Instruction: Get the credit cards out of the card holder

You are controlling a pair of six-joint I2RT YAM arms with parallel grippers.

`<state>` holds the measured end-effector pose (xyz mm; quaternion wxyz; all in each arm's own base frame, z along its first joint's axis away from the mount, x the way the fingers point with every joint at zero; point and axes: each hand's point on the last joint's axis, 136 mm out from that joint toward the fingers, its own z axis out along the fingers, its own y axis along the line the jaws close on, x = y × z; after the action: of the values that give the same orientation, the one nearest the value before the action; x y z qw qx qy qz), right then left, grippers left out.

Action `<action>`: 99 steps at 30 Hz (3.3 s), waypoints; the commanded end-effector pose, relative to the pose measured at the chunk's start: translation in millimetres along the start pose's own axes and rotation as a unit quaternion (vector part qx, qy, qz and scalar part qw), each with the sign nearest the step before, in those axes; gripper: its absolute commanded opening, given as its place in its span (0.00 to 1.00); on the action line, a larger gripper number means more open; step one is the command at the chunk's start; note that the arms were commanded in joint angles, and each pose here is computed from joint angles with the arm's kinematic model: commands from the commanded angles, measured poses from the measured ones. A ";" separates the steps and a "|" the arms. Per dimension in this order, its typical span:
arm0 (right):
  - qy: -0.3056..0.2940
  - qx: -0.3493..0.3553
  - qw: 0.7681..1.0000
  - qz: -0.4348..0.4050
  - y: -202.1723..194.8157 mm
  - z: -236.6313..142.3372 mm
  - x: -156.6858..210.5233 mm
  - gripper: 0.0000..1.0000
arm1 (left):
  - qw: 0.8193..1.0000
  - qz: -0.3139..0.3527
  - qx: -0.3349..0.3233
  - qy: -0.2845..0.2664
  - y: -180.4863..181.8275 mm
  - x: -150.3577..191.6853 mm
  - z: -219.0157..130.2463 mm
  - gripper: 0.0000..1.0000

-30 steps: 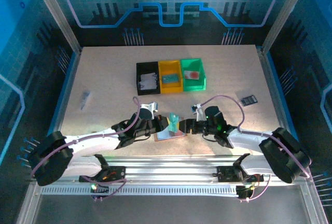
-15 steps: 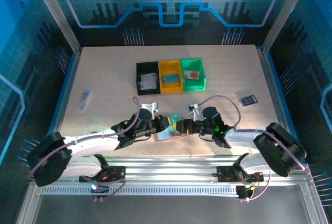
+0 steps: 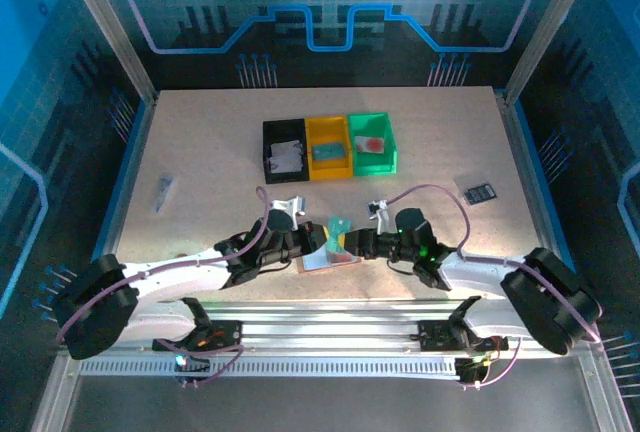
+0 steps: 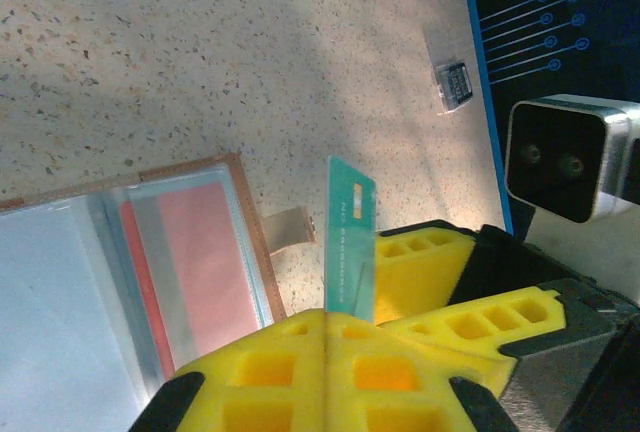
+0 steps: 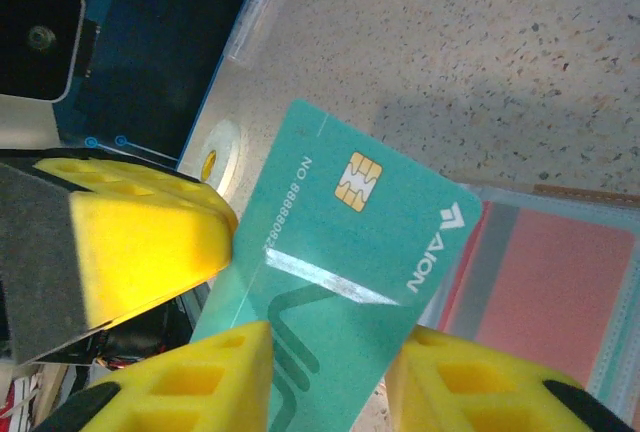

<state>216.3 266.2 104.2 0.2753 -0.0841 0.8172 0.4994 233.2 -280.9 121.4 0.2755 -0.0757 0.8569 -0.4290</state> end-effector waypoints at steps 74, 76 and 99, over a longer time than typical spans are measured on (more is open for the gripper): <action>0.198 -0.197 0.954 -0.105 93.3 -34.3 33.1 0.00 | 0.921 0.125 0.094 0.356 -58.1 30.5 -71.5 0.50; 0.200 -0.200 0.954 -0.105 94.4 -33.9 33.2 0.00 | 0.917 0.127 0.100 0.365 -59.5 35.7 -72.5 0.50; 0.208 -0.212 0.949 -0.104 99.9 -33.3 38.6 0.00 | 0.908 0.147 0.100 0.380 -60.5 47.0 -74.4 0.12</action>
<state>132.7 285.9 164.1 0.1219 -0.3143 0.7279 0.5971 147.0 -278.6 171.8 -0.0150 0.2321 0.8625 -0.4494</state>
